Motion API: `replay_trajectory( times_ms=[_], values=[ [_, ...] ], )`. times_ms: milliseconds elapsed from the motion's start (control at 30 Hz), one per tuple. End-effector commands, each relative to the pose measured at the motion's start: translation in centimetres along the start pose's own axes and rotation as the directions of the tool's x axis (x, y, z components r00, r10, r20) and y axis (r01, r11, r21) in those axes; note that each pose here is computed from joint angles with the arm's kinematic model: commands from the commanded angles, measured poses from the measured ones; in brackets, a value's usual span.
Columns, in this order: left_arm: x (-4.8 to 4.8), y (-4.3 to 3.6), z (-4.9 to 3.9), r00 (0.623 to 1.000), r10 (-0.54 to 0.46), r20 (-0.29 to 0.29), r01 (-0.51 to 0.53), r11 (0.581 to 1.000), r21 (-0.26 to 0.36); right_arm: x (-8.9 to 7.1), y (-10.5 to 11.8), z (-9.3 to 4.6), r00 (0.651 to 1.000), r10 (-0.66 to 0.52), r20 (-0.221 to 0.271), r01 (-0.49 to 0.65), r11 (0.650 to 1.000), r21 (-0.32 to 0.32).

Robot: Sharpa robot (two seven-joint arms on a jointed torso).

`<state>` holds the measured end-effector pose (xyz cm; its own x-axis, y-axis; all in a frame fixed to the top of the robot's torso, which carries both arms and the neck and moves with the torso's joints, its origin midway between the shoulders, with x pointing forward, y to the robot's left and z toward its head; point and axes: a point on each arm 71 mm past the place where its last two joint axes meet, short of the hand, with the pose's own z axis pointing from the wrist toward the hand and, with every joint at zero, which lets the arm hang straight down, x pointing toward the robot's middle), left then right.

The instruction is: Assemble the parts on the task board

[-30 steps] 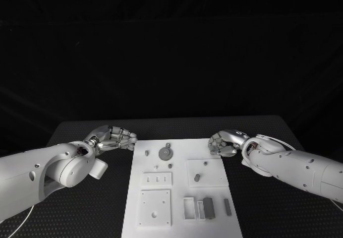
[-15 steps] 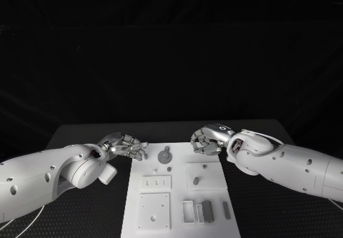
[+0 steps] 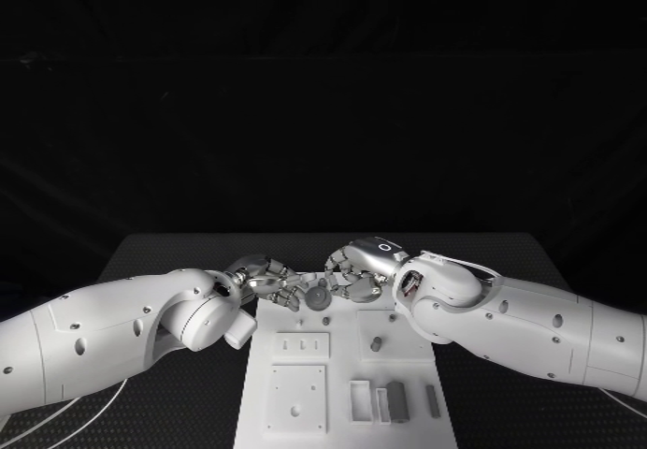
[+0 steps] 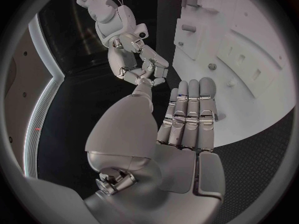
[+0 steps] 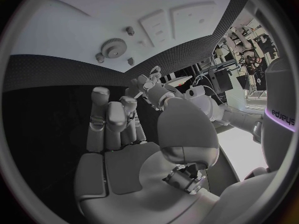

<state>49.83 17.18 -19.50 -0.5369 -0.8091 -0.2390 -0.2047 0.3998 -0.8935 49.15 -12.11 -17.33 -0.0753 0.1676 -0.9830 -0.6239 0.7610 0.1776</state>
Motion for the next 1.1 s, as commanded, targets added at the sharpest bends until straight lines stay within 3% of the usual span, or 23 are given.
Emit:
replay_trajectory(
  times_ms=[33,567,1100],
  values=[
    [0.6,-0.03,0.02,1.0,-0.021,0.001,0.021,0.999,-0.026,0.1,0.6,0.4,1.0,-0.021,0.009,0.021,1.0,0.019],
    [1.62,-0.26,0.14,1.0,-0.015,-0.024,0.014,0.999,-0.039,0.2,2.8,1.0,1.0,-0.004,0.009,0.004,1.0,-0.021],
    [1.79,-0.48,0.17,0.999,-0.032,-0.012,0.032,0.999,-0.022,0.7,3.4,1.4,1.0,-0.003,-0.012,0.003,0.999,-0.032]
  ],
)
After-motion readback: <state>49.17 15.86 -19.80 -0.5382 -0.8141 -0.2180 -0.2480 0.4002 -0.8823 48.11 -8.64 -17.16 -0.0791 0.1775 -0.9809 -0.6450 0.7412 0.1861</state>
